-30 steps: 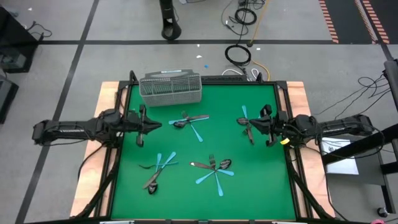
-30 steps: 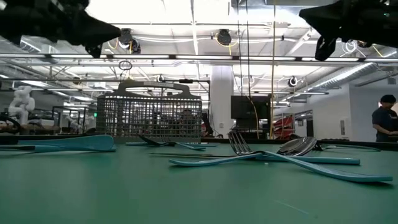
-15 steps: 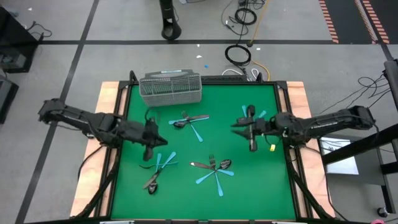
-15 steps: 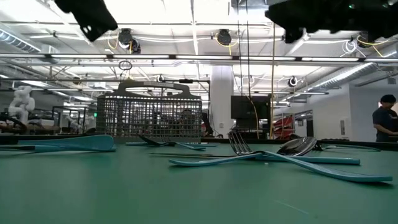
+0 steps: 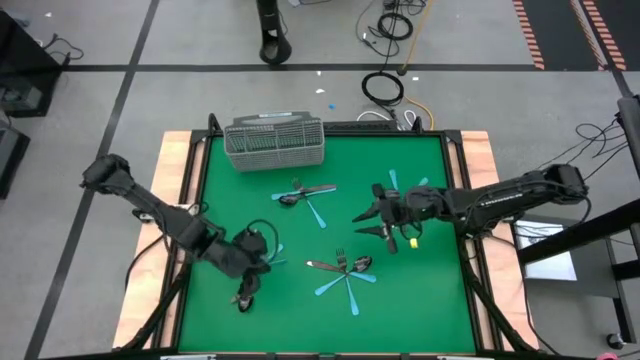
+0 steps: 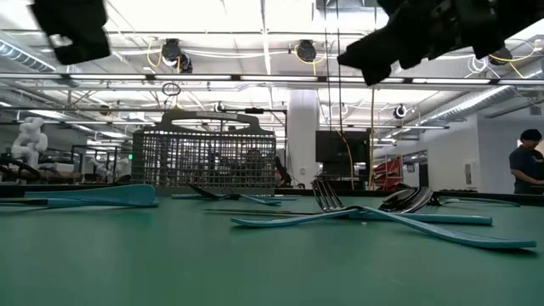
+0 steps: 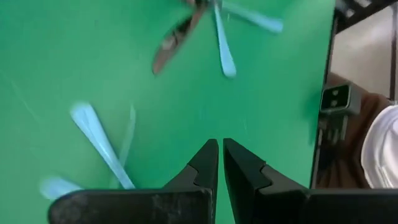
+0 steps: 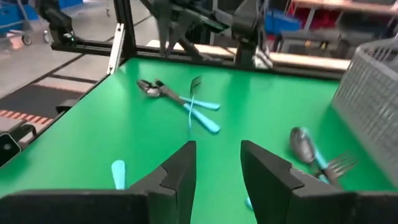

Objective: Sort silverware
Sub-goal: Put the the table knife into silverware rack

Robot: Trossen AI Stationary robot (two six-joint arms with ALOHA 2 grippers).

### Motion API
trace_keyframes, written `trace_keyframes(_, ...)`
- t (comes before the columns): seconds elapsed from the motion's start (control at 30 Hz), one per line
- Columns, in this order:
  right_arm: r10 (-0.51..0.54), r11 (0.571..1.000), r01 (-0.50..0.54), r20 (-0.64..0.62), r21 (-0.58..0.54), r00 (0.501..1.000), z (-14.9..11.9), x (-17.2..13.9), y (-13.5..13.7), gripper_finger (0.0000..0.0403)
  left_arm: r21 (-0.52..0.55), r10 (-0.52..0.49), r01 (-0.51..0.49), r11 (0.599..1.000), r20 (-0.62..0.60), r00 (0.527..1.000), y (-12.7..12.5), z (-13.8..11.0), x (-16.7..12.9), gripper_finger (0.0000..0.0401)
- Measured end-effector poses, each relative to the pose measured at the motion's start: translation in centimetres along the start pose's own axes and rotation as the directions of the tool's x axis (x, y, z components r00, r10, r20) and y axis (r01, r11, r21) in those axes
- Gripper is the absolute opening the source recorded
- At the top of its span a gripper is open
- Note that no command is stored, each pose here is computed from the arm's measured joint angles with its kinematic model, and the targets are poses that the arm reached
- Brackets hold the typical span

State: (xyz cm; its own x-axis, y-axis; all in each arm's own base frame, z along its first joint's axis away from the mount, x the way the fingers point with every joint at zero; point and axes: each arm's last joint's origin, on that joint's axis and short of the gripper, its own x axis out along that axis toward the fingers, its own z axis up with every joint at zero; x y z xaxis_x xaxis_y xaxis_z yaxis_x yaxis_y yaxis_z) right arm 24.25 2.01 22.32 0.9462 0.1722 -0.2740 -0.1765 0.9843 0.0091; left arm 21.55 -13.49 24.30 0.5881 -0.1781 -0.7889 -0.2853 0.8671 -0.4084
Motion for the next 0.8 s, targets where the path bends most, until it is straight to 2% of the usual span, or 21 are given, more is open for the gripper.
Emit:
trace_keyframes(0.1,0.03,0.999,-0.03,-0.026,0.013,0.999,-0.5,0.5,0.7,0.0118,-0.08,0.03,-0.037,0.996,-0.09,0.996,-0.4,-1.3,1.4,0.0026)
trace_keyframes(0.3,0.073,0.997,-0.073,0.001,-0.002,0.997,-0.4,0.9,1.8,0.0118,-0.159,0.208,-0.255,0.954,-0.264,0.942,0.9,-2.9,3.4,0.0026)
trace_keyframes(0.37,0.082,0.997,-0.082,0.016,-0.007,0.996,-0.2,0.9,2.1,0.0118,-0.179,0.225,-0.29,0.94,-0.313,0.923,1.3,-3.0,3.9,0.0026)
trace_keyframes(0.63,0.098,0.995,-0.098,0.04,-0.021,0.994,0.0,0.9,2.5,0.0118,-0.22,0.216,-0.296,0.93,-0.324,0.921,1.6,-2.4,5.3,0.0027)
trace_keyframes(0.8,0.095,0.995,-0.094,0.038,-0.023,0.995,0.0,0.9,2.5,0.0118,-0.211,0.225,-0.308,0.928,-0.343,0.912,2.1,-2.0,5.9,0.0054)
